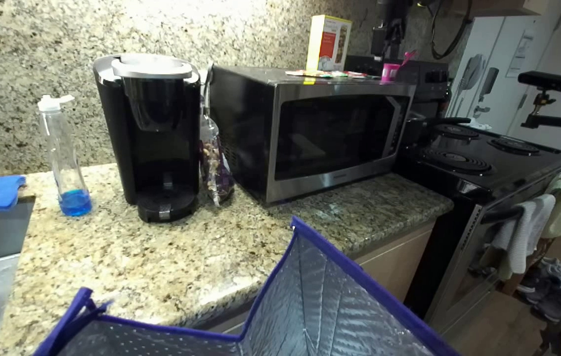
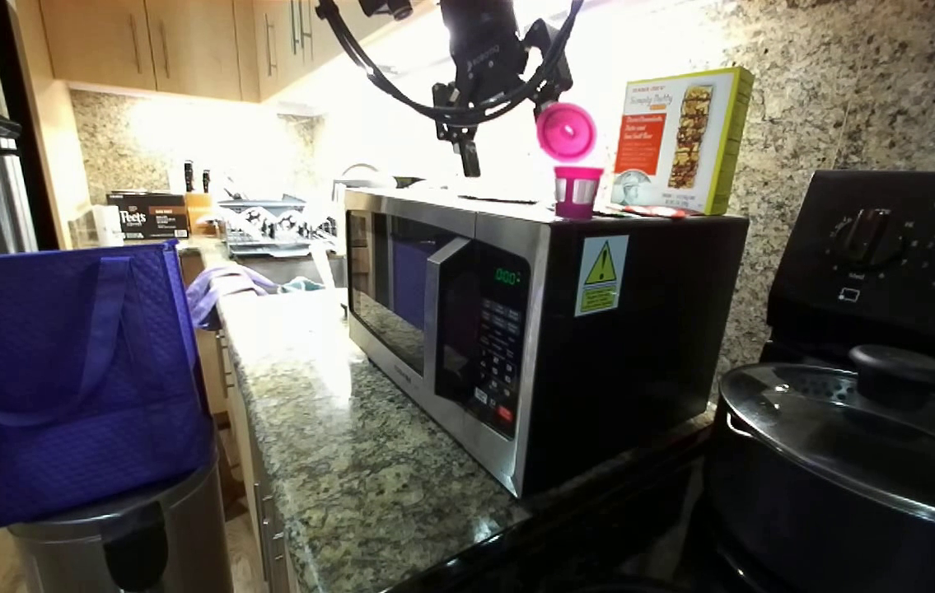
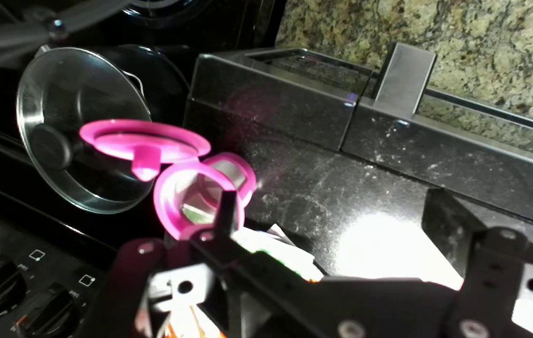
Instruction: Close the microwave door, remove the pink object from the top of the microwave, open the coffee maker
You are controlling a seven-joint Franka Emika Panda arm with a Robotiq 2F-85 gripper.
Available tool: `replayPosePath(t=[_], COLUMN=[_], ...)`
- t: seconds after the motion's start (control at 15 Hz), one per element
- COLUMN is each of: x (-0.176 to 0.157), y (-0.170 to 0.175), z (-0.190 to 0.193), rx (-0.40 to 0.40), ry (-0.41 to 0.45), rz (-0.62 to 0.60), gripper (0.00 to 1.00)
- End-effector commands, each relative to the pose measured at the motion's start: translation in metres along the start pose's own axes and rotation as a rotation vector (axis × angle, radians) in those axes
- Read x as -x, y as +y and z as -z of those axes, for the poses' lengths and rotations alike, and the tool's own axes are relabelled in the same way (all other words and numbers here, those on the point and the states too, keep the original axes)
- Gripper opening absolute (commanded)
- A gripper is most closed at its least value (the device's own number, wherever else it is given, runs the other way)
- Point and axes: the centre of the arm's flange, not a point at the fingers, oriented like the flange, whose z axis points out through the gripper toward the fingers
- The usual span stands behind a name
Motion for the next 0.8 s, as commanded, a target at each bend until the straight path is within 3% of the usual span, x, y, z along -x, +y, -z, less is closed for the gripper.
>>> replayPosePath(t=[0.0,0.53,0.73], x=[-0.011,-0.01,-0.014], y=[0.009,0.021,0.03], z=[-0.002,-0.004,-0.008], rx=[-0.028,0.002,-0.032], ry=[0.001,0.002,0.076], rz=[0.03,0.002,0.045], gripper=[1.0,1.0,1.0])
